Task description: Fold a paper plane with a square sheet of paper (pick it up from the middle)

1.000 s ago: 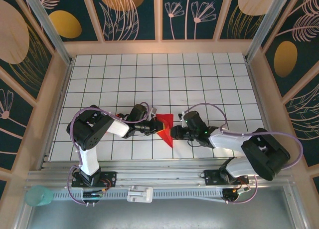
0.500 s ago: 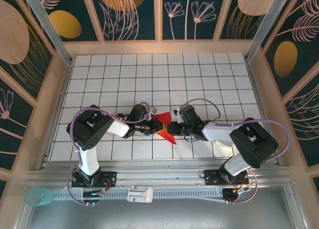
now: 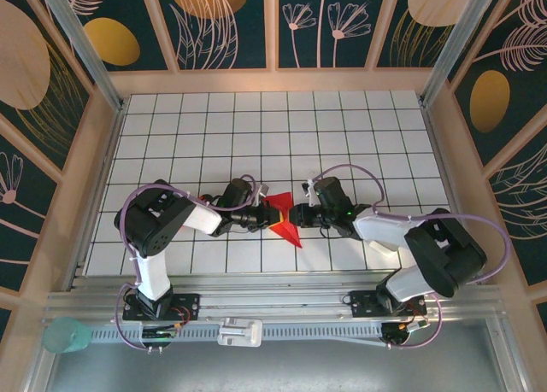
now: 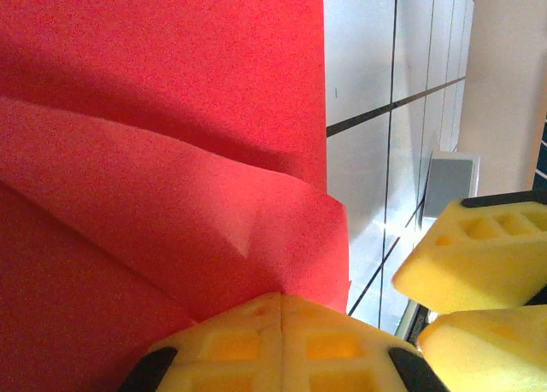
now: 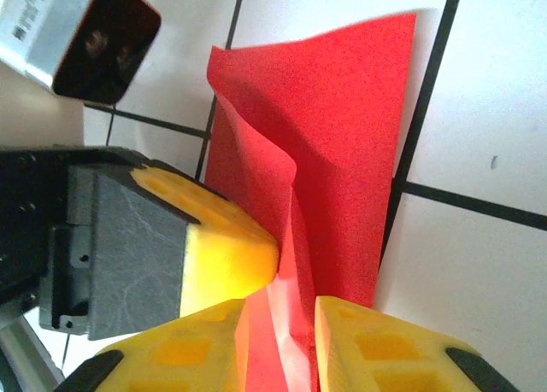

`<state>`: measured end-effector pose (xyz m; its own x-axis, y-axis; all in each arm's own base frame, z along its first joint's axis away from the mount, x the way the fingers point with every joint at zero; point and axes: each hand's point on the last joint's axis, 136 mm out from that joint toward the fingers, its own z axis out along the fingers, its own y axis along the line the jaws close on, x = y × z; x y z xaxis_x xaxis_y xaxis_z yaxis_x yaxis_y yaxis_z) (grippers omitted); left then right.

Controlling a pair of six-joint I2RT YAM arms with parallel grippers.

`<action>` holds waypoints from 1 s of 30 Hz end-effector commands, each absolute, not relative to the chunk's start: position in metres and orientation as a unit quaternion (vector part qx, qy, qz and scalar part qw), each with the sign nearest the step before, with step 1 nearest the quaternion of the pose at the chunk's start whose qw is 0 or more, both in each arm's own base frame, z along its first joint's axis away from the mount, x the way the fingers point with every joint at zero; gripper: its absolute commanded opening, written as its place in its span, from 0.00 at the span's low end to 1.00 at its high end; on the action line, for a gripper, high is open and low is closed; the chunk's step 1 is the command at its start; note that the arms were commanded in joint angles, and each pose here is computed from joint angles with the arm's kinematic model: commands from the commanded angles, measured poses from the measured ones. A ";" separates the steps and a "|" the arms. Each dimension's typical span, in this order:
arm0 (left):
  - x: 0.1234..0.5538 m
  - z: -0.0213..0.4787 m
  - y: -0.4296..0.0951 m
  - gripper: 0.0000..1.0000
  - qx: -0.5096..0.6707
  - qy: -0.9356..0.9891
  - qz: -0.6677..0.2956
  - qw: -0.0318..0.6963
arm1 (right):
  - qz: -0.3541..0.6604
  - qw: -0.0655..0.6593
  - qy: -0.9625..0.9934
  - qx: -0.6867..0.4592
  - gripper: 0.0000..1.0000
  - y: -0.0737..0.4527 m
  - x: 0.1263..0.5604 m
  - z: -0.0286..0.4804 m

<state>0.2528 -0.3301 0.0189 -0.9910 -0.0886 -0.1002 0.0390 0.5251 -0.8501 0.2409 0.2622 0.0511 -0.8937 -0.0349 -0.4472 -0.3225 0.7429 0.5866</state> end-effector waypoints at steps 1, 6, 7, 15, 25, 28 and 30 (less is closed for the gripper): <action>0.244 -0.002 -0.322 0.00 -0.022 0.888 -0.457 0.042 | 0.346 0.202 0.909 -0.113 0.27 0.267 0.244 0.048; 0.244 -0.001 -0.322 0.00 -0.022 0.888 -0.458 0.042 | 0.353 0.191 0.908 -0.121 0.27 0.274 0.244 0.044; 0.244 -0.001 -0.322 0.00 -0.021 0.888 -0.458 0.043 | 0.354 0.191 0.907 -0.121 0.27 0.275 0.245 0.044; 0.244 -0.001 -0.323 0.00 -0.021 0.888 -0.458 0.042 | 0.362 0.182 0.906 -0.120 0.23 0.280 0.246 0.039; 0.244 0.001 -0.322 0.02 -0.023 0.887 -0.458 0.044 | 0.365 0.199 0.905 -0.094 0.04 0.275 0.249 0.041; 0.245 0.001 -0.322 0.08 -0.024 0.887 -0.460 0.044 | 0.372 0.202 0.902 -0.083 0.03 0.273 0.247 0.042; 0.246 0.003 -0.323 0.13 -0.024 0.886 -0.461 0.046 | 0.375 0.203 0.901 -0.077 0.02 0.272 0.246 0.041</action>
<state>0.2532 -0.3305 0.0197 -0.9909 -0.0880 -0.1014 0.0407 0.5230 -0.8513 0.2405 0.2724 0.0311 -0.9187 -0.0355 -0.3933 -0.2955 0.7225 0.6251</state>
